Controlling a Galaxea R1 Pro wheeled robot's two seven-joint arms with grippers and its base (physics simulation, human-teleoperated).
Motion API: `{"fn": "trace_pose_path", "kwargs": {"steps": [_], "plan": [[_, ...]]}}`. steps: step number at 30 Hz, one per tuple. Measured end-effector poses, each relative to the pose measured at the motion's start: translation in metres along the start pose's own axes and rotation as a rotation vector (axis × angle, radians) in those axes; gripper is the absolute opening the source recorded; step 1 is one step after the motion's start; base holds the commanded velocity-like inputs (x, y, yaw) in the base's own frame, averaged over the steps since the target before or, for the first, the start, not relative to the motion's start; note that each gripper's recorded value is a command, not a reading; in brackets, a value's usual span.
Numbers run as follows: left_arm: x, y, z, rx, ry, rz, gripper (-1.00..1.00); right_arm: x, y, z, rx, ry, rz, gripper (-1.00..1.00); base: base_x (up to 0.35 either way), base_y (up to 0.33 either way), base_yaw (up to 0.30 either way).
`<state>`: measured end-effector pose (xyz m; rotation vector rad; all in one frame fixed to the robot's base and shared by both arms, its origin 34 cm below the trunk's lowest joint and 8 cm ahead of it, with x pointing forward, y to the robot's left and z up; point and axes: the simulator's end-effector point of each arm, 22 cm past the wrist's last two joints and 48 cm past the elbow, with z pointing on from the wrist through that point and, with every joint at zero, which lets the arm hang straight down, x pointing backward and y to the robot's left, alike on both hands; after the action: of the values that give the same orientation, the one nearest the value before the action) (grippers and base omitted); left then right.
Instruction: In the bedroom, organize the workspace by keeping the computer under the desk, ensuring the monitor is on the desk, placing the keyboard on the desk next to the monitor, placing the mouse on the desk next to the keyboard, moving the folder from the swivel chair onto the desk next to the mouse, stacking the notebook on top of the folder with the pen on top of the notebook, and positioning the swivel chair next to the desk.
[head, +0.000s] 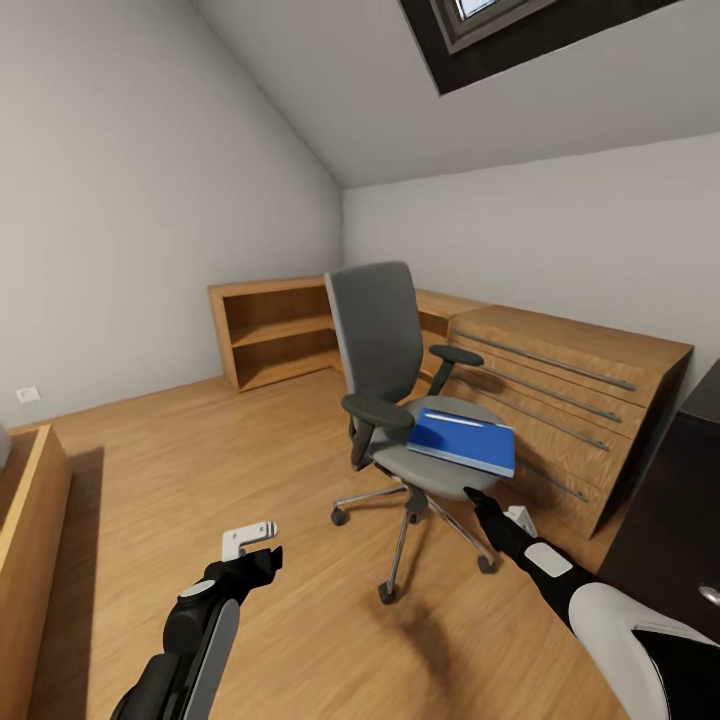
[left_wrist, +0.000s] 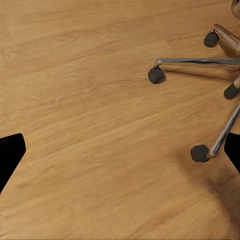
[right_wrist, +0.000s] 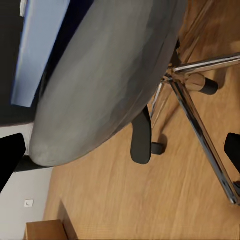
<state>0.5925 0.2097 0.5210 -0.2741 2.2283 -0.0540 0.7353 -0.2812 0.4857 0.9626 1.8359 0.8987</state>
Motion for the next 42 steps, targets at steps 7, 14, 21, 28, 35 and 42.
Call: {"fn": "trace_pose_path", "kwargs": {"steps": [7, 14, 21, 28, 35, 42], "plan": [[-0.014, -0.002, -0.007, -0.003, 0.001, 0.000, 1.00, -0.007, 0.014, -0.002, 0.000, 0.000, 0.000, 1.00, 0.000, 0.000, 0.000], [-0.028, -0.004, -0.013, -0.009, 0.004, 0.000, 1.00, -0.014, 0.029, -0.005, 0.000, 0.000, 0.000, 1.00, -0.008, 0.000, 0.000], [-0.042, -0.007, -0.020, -0.009, 0.005, 0.000, 1.00, -0.020, 0.042, -0.007, 0.001, 0.001, -0.001, 1.00, -0.251, 0.000, 0.000], [-0.056, -0.010, -0.026, -0.008, 0.005, 0.000, 1.00, -0.027, 0.056, -0.009, 0.002, 0.001, -0.001, 1.00, -0.331, 0.000, 0.000], [-0.069, -0.012, -0.033, -0.009, 0.005, 0.000, 1.00, -0.032, 0.070, -0.012, 0.001, 0.001, 0.000, 1.00, -0.341, 0.000, 0.000], [-0.083, -0.015, -0.040, -0.009, 0.004, 0.001, 1.00, -0.035, 0.083, -0.015, 0.009, 0.015, -0.032, 1.00, -0.182, 0.000, 0.000]]}}
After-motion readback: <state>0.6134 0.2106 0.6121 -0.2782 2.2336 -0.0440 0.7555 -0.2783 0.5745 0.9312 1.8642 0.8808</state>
